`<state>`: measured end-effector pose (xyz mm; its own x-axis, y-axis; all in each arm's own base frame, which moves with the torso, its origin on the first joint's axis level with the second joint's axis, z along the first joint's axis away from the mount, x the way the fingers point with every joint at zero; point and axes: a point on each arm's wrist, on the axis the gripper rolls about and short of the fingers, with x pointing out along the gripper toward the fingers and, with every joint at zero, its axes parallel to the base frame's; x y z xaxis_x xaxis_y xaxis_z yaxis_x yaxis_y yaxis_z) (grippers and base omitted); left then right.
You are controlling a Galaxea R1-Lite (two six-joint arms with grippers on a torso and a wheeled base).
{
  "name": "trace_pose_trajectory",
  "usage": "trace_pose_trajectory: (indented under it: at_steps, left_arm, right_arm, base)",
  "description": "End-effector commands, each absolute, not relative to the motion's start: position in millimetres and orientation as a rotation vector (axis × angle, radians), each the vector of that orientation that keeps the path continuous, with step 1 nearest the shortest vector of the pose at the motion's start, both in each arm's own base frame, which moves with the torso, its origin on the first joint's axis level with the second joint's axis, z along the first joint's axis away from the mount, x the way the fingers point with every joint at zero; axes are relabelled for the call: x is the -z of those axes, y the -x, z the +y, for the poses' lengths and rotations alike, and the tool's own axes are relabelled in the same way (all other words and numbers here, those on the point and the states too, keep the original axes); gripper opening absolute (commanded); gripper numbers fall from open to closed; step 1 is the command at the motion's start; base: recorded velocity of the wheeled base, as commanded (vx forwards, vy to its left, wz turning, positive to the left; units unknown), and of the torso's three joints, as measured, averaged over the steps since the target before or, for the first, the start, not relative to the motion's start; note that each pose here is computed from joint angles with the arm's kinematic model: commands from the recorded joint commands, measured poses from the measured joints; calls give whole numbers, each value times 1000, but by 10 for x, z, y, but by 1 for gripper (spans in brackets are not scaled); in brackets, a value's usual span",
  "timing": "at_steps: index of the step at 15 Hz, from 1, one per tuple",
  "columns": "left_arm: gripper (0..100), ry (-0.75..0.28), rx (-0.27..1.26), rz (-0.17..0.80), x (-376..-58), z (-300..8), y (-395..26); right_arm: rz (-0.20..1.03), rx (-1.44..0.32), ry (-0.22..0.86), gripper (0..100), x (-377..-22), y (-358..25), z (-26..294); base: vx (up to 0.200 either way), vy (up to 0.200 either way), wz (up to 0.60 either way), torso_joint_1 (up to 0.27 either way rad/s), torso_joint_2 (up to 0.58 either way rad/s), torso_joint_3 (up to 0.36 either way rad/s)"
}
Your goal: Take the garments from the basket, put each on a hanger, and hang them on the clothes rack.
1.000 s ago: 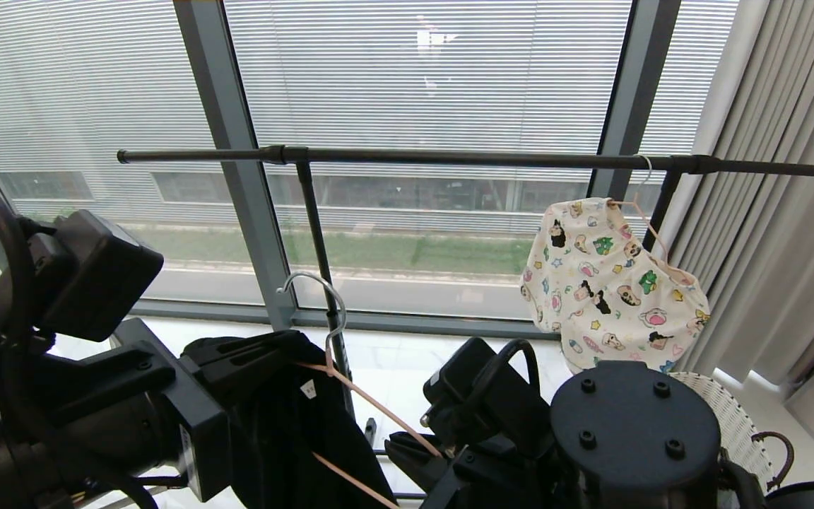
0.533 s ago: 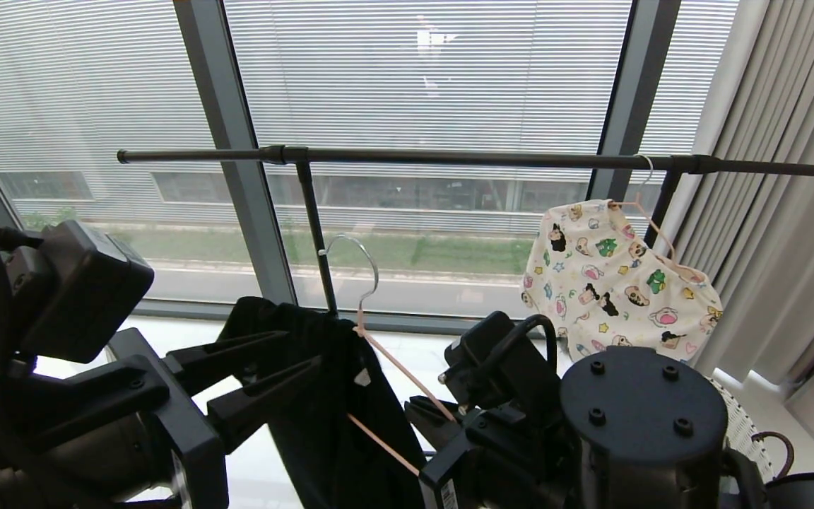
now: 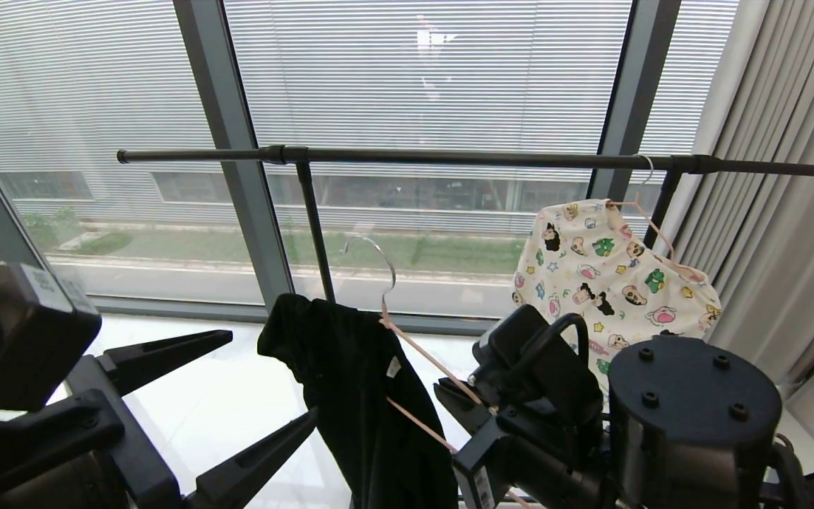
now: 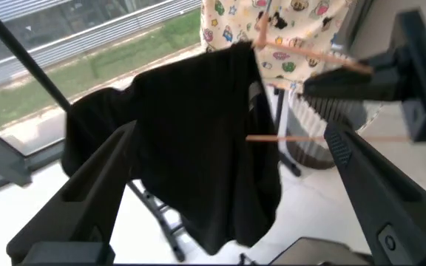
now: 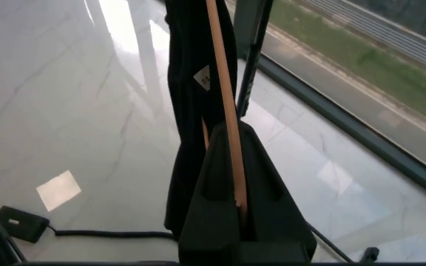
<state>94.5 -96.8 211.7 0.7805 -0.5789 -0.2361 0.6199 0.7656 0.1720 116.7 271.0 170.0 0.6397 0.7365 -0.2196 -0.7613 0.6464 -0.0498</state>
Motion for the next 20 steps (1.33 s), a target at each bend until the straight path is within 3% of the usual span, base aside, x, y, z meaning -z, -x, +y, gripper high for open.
trace_pose_trajectory:
  at_steps: [1, 7, 19, 20]
  left_arm:
    - [100, -288, 663, 153, -2009, -826, -817]
    - [100, -411, 892, 125, -1846, -809, -722]
    - [100, -503, 989, 251, -1606, -1018, -785]
    - [0, -507, 999, 254, -1588, -1014, -768]
  right_arm:
    - [163, -920, 174, 0, -1738, -1091, 2475]
    - [111, -1109, 320, 0, -1643, -820, 2018]
    - [60, -1279, 388, 0, -1619, -463, 2125]
    - [58, -1279, 386, 0, -1623, -464, 2127]
  base:
    - [0, 0, 0, 0, 0, 0]
    - [0, 0, 0, 0, 0, 0]
    - [0, 0, 0, 0, 0, 0]
    - [0, 0, 0, 0, 0, 0]
